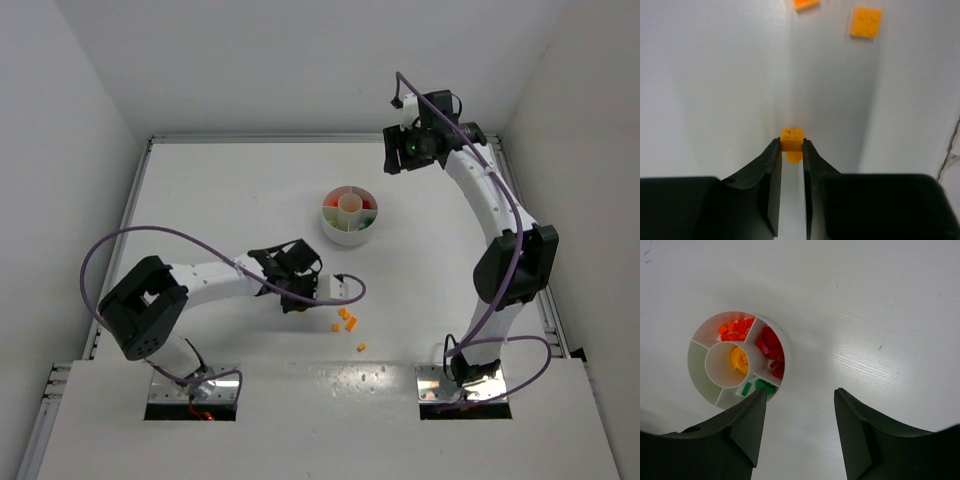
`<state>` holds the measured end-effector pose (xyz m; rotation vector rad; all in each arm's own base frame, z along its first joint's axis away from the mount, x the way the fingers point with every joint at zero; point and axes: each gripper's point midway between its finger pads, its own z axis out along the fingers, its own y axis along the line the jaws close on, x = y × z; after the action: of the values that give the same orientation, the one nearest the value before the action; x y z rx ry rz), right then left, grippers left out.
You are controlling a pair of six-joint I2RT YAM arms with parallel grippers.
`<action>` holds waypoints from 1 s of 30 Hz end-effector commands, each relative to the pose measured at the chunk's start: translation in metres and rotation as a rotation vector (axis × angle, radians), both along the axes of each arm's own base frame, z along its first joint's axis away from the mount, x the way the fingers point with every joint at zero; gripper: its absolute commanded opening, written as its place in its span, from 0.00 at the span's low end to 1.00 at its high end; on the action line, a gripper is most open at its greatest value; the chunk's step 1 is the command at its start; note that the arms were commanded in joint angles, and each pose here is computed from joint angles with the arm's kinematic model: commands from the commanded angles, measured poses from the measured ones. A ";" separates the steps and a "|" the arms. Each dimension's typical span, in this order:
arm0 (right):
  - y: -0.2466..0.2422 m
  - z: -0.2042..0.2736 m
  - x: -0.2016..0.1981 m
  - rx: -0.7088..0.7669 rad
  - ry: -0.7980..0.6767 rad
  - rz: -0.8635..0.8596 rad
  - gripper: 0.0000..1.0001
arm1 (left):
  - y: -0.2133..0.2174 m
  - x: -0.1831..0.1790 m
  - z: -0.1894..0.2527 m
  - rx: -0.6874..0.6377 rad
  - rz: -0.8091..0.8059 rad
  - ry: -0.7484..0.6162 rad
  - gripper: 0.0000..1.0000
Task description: Sort the legos into containers by color
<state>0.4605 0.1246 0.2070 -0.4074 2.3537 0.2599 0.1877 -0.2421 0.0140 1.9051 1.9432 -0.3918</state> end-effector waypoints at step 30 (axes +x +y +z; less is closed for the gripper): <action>-0.030 0.019 0.010 0.024 -0.043 -0.072 0.58 | -0.119 0.245 0.171 -0.454 0.466 -0.058 0.14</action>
<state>0.4676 0.0944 0.2070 -0.3198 2.3640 0.2329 0.4212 -0.3606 0.1618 1.1839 2.0047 -0.5627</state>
